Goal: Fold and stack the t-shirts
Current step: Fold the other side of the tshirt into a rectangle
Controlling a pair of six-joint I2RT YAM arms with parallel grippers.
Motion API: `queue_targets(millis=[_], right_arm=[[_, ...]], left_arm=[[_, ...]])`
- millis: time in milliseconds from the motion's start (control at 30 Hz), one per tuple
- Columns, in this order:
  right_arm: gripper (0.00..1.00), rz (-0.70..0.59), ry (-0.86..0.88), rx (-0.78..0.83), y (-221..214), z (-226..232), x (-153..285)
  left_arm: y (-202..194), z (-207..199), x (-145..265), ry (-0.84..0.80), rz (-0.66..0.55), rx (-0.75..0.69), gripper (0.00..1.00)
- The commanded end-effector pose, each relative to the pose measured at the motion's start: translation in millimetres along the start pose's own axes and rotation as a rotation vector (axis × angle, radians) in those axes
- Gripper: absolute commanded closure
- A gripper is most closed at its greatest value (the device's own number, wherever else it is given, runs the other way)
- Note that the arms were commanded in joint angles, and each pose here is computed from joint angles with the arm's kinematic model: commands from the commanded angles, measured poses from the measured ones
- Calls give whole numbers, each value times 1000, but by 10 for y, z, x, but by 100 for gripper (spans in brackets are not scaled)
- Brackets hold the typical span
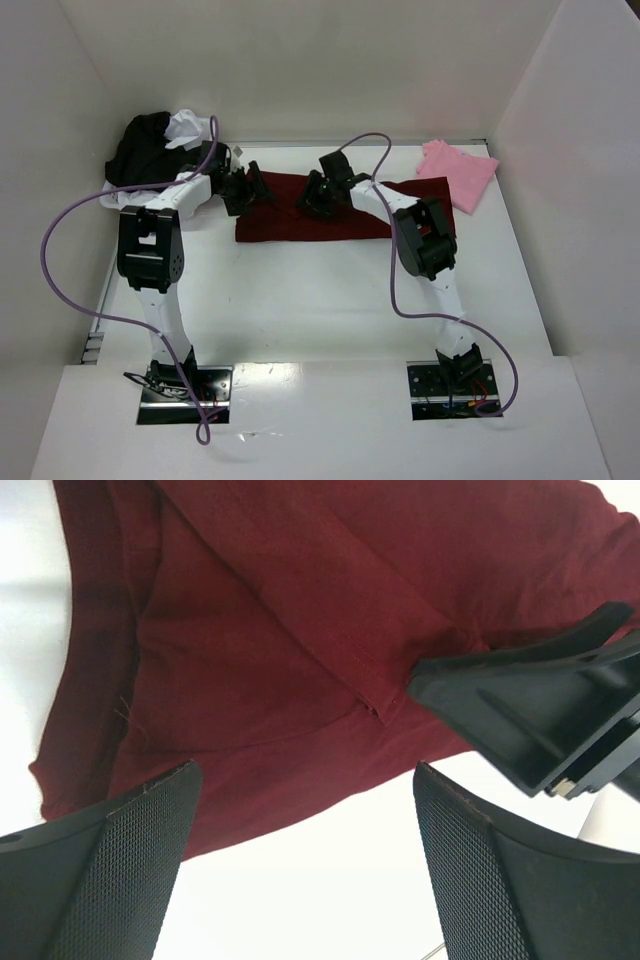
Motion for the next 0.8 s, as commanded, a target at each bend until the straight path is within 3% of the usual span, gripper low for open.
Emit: queue_targets(millis=[0,367,767], right_arm=[[44,-7,39,40,-111,276,201],[47,3,3,49,-166,180,42],[68,-24,-33,63,-137,169,-106]], left_arm=[[-34,56,-72,-21,11,-6,6],[-109,93,-103,-24,30,3,9],[-262,195,-195,-16,81,20,13]])
Point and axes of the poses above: each gripper's point midway between its finger pads, its own x axis back along the fingers, its own z axis along the line the jaws close on, y = z × x, the point moved 7 cm from there along x, back along the fingers, and after that the axes turned 7 degrees about -x, right-handed, at the moved point
